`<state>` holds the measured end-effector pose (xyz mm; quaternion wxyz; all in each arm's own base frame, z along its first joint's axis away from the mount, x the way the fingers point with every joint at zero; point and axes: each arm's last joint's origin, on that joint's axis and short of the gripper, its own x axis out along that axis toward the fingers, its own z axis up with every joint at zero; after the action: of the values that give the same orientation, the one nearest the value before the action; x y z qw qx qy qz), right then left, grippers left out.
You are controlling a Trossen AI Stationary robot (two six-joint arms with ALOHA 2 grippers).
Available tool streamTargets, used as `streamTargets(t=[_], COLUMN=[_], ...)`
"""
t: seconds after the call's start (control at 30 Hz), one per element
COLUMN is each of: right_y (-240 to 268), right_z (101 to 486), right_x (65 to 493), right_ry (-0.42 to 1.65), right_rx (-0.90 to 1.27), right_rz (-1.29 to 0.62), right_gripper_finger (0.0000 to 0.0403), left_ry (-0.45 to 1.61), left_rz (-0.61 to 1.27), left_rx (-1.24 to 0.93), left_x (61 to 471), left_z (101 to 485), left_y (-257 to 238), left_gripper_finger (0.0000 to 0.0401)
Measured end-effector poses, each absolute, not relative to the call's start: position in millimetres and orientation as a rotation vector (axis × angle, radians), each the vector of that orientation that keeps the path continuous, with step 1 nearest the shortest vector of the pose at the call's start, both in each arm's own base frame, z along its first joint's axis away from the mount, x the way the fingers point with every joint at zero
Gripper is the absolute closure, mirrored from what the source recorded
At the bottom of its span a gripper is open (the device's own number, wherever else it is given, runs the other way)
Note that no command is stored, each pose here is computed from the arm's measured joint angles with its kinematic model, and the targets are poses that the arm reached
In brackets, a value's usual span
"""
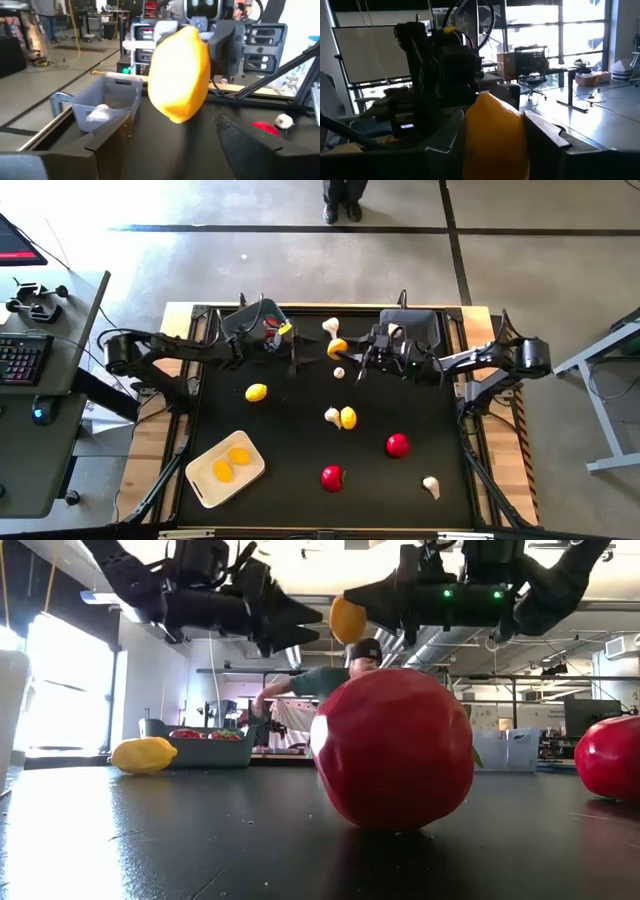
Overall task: Sort produce into baskets
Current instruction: Put the yellow lemon into the white bin
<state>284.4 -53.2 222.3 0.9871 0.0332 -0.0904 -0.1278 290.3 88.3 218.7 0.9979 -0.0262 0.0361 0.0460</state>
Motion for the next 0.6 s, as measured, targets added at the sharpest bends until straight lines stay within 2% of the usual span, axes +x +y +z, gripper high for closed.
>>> streamTargets(t=[0.33, 0.6], right_y=[-51.8, -48.6], right_z=[229.2, 231.3], right_x=[290.2, 290.4], right_ry=[-0.195, -0.217], right_rx=[0.08, 0.092], right_rz=[-0.213, -0.195], right_gripper_finger=[0.0263, 0.0263], left_ry=[0.057, 0.041], left_rz=[0.095, 0.013], left_rx=[-0.047, -0.019], left_x=[304.8, 308.8], left_z=[224.4, 229.7], left_y=[88.2, 81.5], left_gripper_finger=[0.0118, 0.0118])
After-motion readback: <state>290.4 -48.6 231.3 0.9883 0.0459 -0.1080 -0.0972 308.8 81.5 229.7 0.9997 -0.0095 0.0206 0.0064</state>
